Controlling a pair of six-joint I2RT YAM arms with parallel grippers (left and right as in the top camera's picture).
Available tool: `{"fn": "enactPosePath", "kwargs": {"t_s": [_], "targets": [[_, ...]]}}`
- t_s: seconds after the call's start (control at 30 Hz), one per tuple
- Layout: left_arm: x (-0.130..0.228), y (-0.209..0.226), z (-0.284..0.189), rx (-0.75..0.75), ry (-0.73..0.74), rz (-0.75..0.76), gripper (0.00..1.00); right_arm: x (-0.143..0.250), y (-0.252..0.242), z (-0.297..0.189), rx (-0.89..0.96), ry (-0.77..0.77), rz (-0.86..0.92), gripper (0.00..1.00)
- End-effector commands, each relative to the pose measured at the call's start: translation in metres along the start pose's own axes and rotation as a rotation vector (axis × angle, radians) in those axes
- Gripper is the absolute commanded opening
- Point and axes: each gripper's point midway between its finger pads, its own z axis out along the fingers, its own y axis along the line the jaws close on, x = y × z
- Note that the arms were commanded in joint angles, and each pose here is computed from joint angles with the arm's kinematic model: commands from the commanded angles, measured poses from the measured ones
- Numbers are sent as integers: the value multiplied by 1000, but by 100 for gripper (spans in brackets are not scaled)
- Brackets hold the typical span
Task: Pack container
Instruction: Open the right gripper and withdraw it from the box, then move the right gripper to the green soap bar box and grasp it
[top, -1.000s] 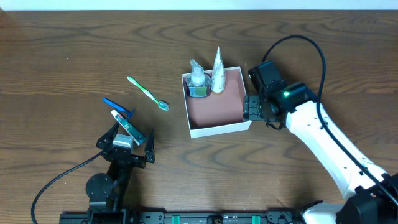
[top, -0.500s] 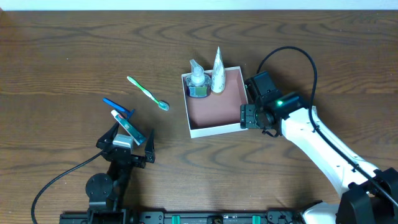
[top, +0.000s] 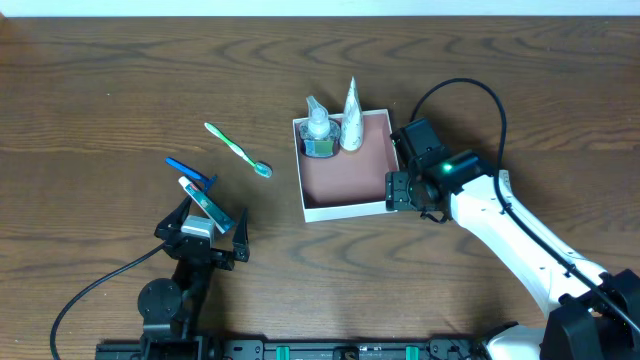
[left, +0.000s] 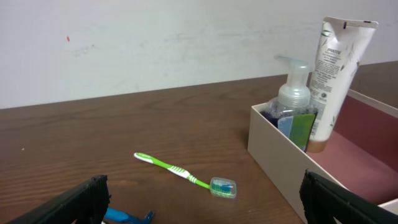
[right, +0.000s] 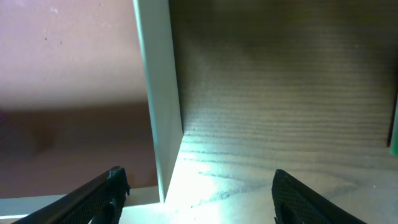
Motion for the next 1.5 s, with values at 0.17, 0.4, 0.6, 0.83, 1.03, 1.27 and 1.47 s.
{"fn": "enactPosePath", "kwargs": {"t_s": [0.17, 0.4, 0.6, 0.83, 1.03, 1.27, 1.47], "targets": [[16, 0, 1, 1, 46, -12, 98, 11, 6, 0, 1, 27, -11, 75], [16, 0, 1, 1, 46, -12, 98, 14, 9, 0, -19, 40, -2, 74], [16, 0, 1, 1, 46, -12, 98, 12, 11, 0, -25, 34, 4, 75], [16, 0, 1, 1, 46, -12, 98, -1, 11, -6, -33, -7, 14, 75], [16, 0, 1, 1, 46, -12, 98, -44, -1, -57, -73, -139, 31, 80], [16, 0, 1, 1, 46, -12, 98, -78, -64, -115, -46, -260, 136, 88], [16, 0, 1, 1, 46, -12, 98, -56, -129, -102, 38, -152, 304, 98]]}}
